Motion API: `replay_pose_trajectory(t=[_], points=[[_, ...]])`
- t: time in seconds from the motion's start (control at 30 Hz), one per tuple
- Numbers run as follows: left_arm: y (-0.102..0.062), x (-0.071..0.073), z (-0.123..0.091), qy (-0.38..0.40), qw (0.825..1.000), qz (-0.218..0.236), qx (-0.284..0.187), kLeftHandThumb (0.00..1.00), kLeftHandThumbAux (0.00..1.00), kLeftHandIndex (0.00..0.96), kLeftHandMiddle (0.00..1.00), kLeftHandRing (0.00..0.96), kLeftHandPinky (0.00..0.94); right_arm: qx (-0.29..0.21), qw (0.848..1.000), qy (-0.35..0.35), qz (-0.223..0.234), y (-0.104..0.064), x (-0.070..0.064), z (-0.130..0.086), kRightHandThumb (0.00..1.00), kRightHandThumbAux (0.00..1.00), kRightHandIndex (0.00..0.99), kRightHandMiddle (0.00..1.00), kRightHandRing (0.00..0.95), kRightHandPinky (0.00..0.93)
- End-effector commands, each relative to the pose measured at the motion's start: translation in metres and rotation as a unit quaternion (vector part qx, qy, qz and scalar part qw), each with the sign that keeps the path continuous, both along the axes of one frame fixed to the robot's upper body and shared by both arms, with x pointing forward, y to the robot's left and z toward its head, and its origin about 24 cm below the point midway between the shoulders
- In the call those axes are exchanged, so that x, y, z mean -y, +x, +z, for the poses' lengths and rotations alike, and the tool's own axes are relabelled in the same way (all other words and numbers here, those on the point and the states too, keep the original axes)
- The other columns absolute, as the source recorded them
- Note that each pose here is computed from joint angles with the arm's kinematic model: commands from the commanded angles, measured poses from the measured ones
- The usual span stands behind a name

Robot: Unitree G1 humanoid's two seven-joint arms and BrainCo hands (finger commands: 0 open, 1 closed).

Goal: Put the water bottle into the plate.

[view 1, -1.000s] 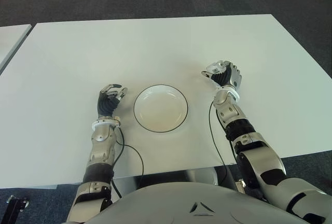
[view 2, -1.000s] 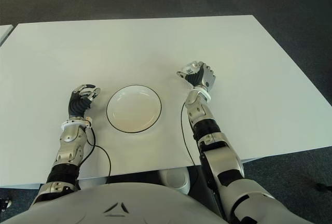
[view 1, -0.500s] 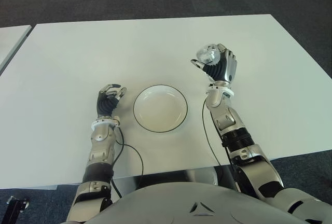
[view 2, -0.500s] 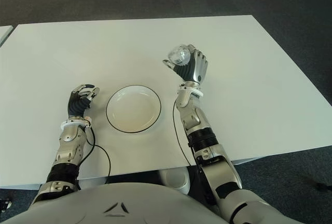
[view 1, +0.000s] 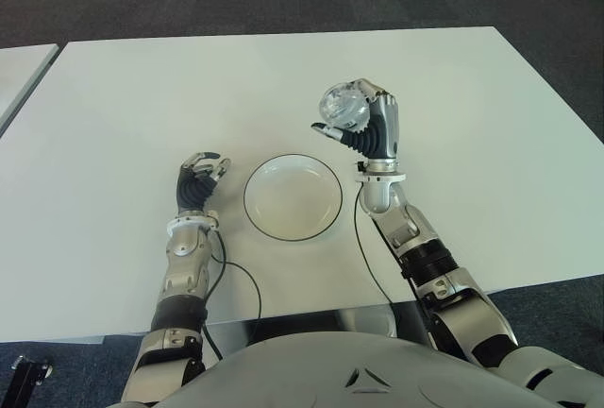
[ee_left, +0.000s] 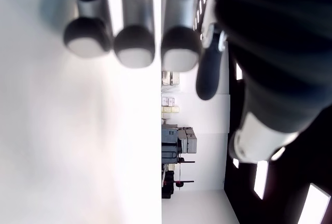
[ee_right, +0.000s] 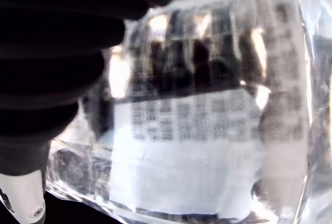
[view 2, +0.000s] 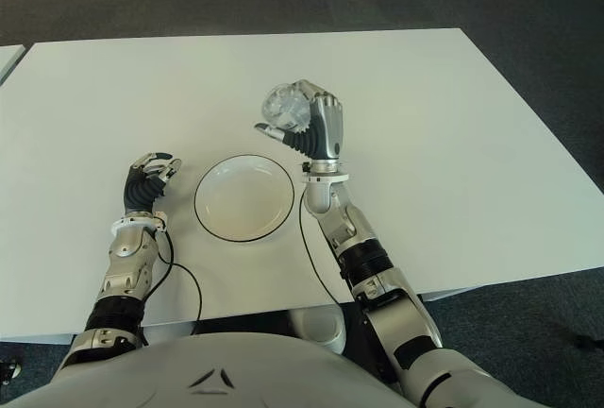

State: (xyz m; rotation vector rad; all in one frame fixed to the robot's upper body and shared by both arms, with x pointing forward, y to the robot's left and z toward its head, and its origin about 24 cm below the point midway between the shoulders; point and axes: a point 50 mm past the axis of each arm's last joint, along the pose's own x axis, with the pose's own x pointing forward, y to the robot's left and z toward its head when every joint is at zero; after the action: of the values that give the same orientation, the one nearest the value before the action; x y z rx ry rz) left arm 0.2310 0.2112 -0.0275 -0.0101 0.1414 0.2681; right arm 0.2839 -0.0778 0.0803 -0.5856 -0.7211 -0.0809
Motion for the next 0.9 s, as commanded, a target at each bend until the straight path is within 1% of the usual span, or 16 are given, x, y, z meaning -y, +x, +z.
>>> replay_pose_trajectory(t=[0.03, 0.13, 0.2, 0.33, 0.43, 0.6, 0.67, 0.73, 0.87, 0.9], points=[[-0.011, 0.0, -0.016, -0.009, 0.999, 0.007, -0.047, 0.701, 0.723, 0.438, 0.915, 0.903, 0.882, 0.042, 0.997, -0.017, 0.061, -0.003, -0.012, 0.005, 0.746, 0.711, 0.44, 0.912, 0.912, 0.906], [-0.011, 0.001, -0.016, -0.006, 0.999, 0.007, -0.045, 0.7, 0.723, 0.438, 0.913, 0.901, 0.885, 0.05, 0.994, -0.04, 0.092, -0.005, -0.016, 0.003, 0.747, 0.711, 0.441, 0.913, 0.914, 0.905], [-0.011, 0.001, -0.016, -0.006, 0.999, 0.008, -0.045, 0.701, 0.723, 0.438, 0.913, 0.901, 0.886, 0.047, 0.992, -0.051, 0.108, -0.006, -0.017, 0.001, 0.747, 0.711, 0.441, 0.914, 0.915, 0.906], [-0.011, 0.002, -0.015, -0.003, 0.999, 0.007, -0.047, 0.701, 0.723, 0.438, 0.915, 0.902, 0.888, 0.026, 0.983, -0.1, 0.15, -0.011, -0.02, -0.006, 0.747, 0.711, 0.441, 0.913, 0.914, 0.906], [-0.011, 0.002, -0.015, -0.003, 0.999, 0.006, -0.047, 0.701, 0.723, 0.438, 0.916, 0.903, 0.889, 0.004, 0.973, -0.137, 0.186, -0.013, -0.023, -0.01, 0.747, 0.71, 0.441, 0.909, 0.912, 0.905], [-0.011, 0.001, -0.015, -0.005, 0.999, 0.007, -0.048, 0.701, 0.723, 0.438, 0.915, 0.902, 0.885, -0.024, 0.961, -0.168, 0.221, -0.016, -0.027, -0.014, 0.746, 0.71, 0.441, 0.898, 0.905, 0.9], [-0.011, 0.001, -0.014, -0.003, 0.999, 0.008, -0.046, 0.701, 0.723, 0.438, 0.916, 0.903, 0.889, -0.057, 0.947, -0.208, 0.239, -0.018, -0.033, -0.022, 0.746, 0.71, 0.441, 0.894, 0.902, 0.898], [-0.01, 0.002, -0.013, 0.002, 0.999, 0.009, -0.045, 0.701, 0.723, 0.438, 0.919, 0.906, 0.893, -0.084, 0.934, -0.244, 0.249, -0.019, -0.035, -0.028, 0.745, 0.71, 0.442, 0.89, 0.899, 0.897], [-0.01, 0.002, -0.011, 0.007, 0.999, 0.01, -0.045, 0.701, 0.723, 0.438, 0.92, 0.906, 0.89, -0.113, 0.921, -0.275, 0.252, -0.02, -0.037, -0.03, 0.745, 0.709, 0.442, 0.885, 0.895, 0.897], [-0.01, 0.002, -0.011, 0.008, 0.999, 0.01, -0.046, 0.701, 0.723, 0.438, 0.92, 0.906, 0.888, -0.13, 0.911, -0.297, 0.256, -0.02, -0.037, -0.032, 0.745, 0.709, 0.442, 0.886, 0.895, 0.897]])
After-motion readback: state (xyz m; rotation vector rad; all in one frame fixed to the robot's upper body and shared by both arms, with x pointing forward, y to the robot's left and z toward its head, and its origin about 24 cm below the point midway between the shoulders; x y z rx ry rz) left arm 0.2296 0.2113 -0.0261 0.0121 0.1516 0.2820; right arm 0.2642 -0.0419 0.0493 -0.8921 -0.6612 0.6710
